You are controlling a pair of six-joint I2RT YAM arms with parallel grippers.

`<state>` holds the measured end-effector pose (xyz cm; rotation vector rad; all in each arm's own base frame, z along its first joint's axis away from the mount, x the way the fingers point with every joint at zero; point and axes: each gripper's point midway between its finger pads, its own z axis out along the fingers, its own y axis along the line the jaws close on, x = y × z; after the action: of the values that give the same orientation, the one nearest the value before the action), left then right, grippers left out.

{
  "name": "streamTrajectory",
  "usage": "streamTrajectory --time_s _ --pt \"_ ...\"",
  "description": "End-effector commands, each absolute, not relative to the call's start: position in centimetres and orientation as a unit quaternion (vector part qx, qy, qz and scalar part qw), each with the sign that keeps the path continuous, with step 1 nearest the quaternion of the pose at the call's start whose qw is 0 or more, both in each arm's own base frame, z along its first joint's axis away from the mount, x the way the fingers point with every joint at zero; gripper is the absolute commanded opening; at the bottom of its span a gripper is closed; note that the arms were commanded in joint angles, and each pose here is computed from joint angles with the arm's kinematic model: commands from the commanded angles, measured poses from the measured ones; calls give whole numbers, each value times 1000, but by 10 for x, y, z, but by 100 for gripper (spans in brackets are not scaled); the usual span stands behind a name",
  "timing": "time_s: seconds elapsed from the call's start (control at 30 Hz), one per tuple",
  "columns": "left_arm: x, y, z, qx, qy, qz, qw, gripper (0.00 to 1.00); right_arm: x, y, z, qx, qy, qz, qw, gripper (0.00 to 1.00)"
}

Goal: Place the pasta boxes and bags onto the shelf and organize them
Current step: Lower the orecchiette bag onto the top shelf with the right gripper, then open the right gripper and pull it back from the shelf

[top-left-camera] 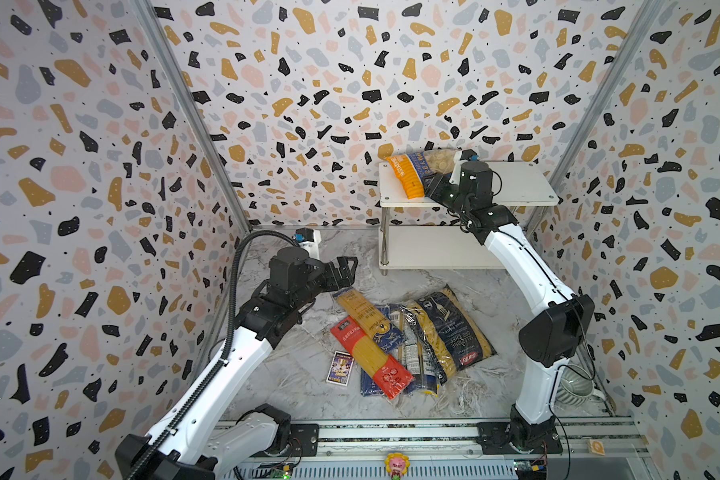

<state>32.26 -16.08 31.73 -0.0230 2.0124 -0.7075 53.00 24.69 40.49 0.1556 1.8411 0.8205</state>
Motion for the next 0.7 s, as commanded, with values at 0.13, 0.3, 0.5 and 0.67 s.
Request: streamTrajectory --time_s 0.13,0.3,0.5,0.67 --pt "317 -156 332 -5 809 -294 510 99 504 288 447 31 750 369 548 48" --pt "315 -155 331 2 809 -288 512 99 501 294 443 33 756 364 543 49" --pt "314 -155 326 9 812 -286 509 99 490 286 442 39 755 358 547 53" --pt "311 -155 325 12 812 -288 508 100 482 269 438 45 755 352 552 61"
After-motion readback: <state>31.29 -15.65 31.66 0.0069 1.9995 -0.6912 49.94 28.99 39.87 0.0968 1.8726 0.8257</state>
